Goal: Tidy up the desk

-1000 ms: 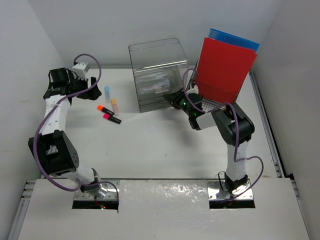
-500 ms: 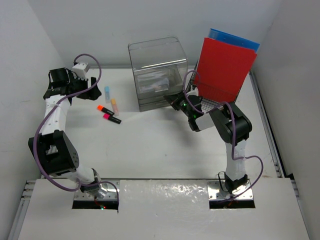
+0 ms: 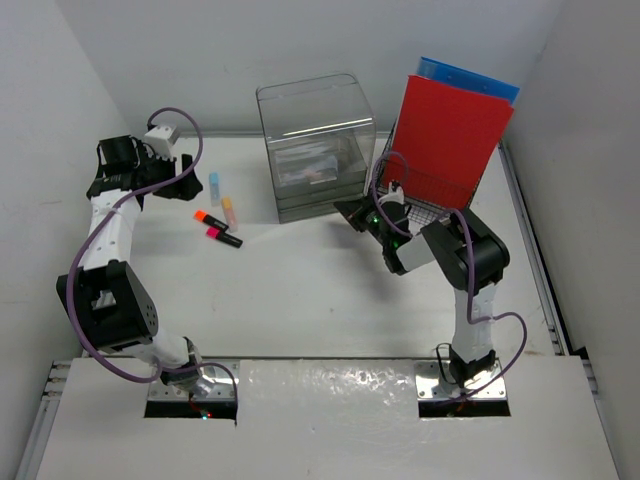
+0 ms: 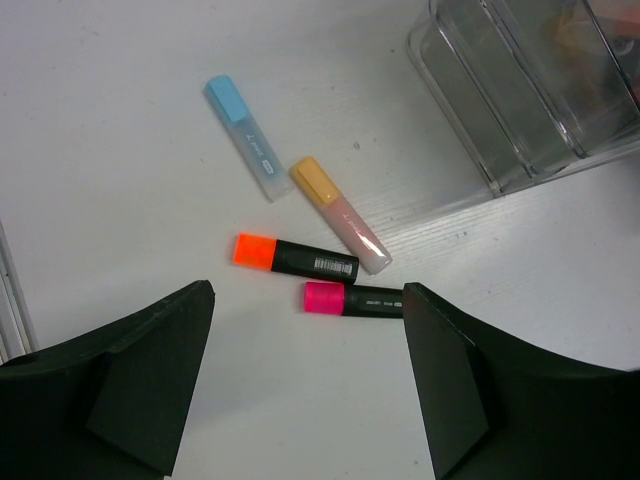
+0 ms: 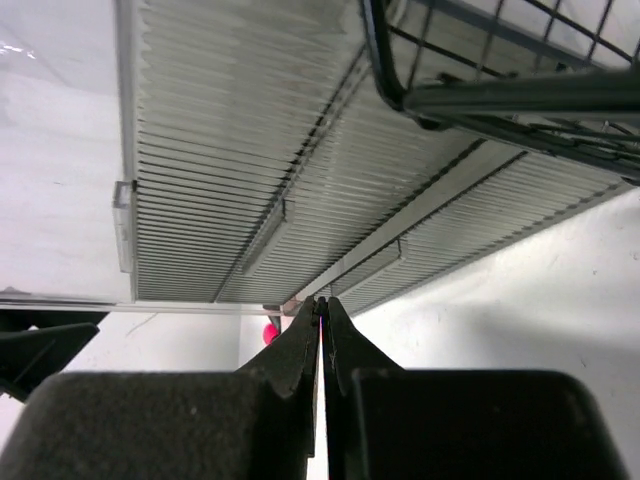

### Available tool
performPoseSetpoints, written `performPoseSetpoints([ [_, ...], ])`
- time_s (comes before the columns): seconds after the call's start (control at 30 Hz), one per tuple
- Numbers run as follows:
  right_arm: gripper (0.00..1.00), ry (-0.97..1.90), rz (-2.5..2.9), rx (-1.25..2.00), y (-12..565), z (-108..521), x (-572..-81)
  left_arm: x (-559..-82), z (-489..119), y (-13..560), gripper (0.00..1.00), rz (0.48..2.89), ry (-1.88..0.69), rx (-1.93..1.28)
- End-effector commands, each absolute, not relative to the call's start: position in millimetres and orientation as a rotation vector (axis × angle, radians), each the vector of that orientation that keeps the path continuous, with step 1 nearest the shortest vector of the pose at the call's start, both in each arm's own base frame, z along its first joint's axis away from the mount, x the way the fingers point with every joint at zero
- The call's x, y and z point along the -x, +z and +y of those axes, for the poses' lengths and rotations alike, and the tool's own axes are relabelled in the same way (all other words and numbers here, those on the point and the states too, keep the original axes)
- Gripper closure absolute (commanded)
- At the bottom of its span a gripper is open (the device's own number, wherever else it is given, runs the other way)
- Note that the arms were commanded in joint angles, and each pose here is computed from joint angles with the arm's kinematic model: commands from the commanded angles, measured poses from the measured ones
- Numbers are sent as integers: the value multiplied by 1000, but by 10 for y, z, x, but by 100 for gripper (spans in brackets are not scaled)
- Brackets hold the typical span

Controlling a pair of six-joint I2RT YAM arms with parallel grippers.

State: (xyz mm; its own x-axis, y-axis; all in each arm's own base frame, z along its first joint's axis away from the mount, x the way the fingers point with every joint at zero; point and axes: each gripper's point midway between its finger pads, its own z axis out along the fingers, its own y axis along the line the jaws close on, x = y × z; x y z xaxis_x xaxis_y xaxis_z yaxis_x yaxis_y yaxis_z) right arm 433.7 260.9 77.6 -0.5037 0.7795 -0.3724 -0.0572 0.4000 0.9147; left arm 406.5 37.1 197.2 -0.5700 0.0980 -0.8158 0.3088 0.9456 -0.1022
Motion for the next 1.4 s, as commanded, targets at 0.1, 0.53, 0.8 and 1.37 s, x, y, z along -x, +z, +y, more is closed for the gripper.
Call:
performPoseSetpoints([
  [0.1, 74, 1327, 1597, -577, 1359, 2691, -4455, -4102, 359, 2079, 26, 2134, -269, -316],
  [0.53, 71, 1303, 1619, -619, 1260, 2756, -4677, -4106, 371, 2060, 26, 2138, -262, -316],
  [0.8, 76, 1321, 1611, -643, 1275, 2773, -4716, -4083, 344, 2106, 26, 2131, -269, -327],
  [1.37, 95, 1298, 1585, -712, 1196, 2712, -4805, -4075, 359, 2080, 26, 2138, -261, -331],
])
